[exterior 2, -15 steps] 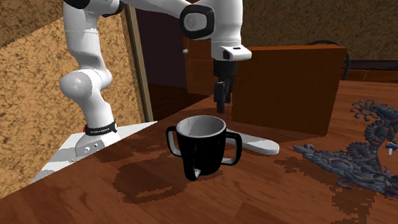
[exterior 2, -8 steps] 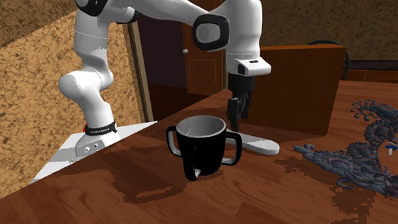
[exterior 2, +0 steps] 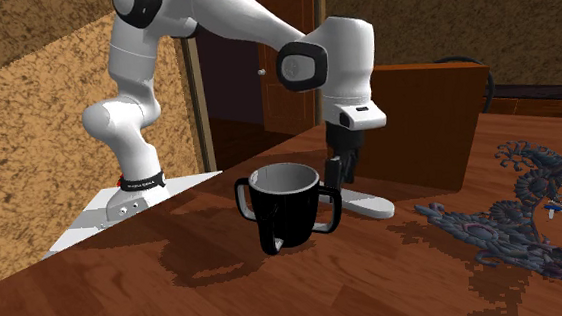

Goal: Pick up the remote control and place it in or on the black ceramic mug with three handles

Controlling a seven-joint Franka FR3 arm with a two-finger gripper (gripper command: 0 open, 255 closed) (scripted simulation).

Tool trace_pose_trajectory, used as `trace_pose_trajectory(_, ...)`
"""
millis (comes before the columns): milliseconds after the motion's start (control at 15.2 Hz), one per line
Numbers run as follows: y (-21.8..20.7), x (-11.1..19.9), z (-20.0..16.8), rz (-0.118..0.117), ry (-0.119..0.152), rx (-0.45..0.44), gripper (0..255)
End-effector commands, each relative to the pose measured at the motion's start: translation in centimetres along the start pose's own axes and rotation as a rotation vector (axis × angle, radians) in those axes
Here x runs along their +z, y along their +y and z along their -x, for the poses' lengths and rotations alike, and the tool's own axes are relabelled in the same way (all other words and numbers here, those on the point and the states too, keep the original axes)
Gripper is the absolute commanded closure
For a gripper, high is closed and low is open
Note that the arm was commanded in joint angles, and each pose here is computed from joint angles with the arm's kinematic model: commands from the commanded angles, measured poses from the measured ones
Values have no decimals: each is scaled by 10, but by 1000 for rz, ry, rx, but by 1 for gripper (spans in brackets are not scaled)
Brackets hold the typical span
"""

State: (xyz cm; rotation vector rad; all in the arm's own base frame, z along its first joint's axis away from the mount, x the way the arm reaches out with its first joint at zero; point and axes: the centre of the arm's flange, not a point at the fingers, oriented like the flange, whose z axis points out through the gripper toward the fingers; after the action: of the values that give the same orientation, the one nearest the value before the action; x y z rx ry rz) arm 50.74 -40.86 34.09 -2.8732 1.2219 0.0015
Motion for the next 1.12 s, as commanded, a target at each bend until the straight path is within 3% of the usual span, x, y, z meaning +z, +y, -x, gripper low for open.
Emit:
trace_pose_trajectory(0, 2, 7, 1, 0, 0, 0, 0)
trace_pose_trajectory(462, 2, 7, 1, 0, 0, 0, 0)
trace_pose_trajectory(528, 2, 7, 1, 0, 0, 0, 255)
trace_pose_trajectory(1056, 2, 7, 0, 0, 0, 0, 255)
